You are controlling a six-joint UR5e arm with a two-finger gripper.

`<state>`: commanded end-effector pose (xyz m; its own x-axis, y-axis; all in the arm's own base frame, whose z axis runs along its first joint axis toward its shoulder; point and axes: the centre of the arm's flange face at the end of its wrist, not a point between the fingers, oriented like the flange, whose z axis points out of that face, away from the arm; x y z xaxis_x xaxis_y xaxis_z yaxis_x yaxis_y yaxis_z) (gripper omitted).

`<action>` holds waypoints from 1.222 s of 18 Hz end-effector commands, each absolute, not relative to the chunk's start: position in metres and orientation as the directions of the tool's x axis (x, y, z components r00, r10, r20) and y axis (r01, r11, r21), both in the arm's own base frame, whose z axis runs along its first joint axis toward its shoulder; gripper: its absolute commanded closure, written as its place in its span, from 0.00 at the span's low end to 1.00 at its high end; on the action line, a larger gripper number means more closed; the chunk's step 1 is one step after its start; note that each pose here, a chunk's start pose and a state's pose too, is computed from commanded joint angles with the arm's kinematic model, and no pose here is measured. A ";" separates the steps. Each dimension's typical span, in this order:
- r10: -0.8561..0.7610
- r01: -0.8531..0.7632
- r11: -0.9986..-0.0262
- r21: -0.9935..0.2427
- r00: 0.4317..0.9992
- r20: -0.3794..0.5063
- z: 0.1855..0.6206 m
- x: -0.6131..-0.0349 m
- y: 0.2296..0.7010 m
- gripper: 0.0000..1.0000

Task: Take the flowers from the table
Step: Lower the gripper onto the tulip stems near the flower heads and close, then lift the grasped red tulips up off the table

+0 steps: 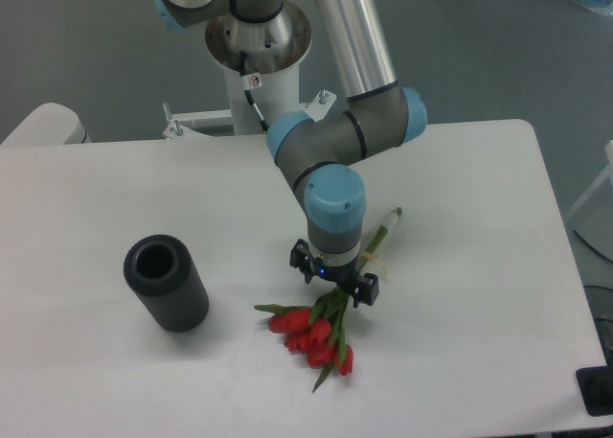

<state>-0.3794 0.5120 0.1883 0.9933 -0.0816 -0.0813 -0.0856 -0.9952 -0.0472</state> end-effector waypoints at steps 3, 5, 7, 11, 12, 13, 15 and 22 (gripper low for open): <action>-0.080 -0.084 -0.995 -0.051 0.993 -0.088 0.184 -0.376 0.510 0.00; -0.069 -0.074 -0.996 -0.052 0.994 -0.088 0.182 -0.377 0.511 0.00; -0.061 -0.066 -0.996 -0.053 0.994 -0.087 0.181 -0.376 0.511 0.00; -0.055 -0.060 -0.997 -0.055 0.994 -0.090 0.179 -0.372 0.516 0.00; -0.055 -0.060 -0.997 -0.056 0.994 -0.091 0.180 -0.372 0.517 0.04; -0.056 -0.062 -0.996 -0.059 0.994 -0.092 0.180 -0.372 0.517 0.13; -0.061 -0.066 -0.996 -0.058 0.994 -0.093 0.180 -0.372 0.517 0.38; -0.074 -0.080 -0.995 -0.063 0.992 -0.102 0.185 -0.376 0.519 0.63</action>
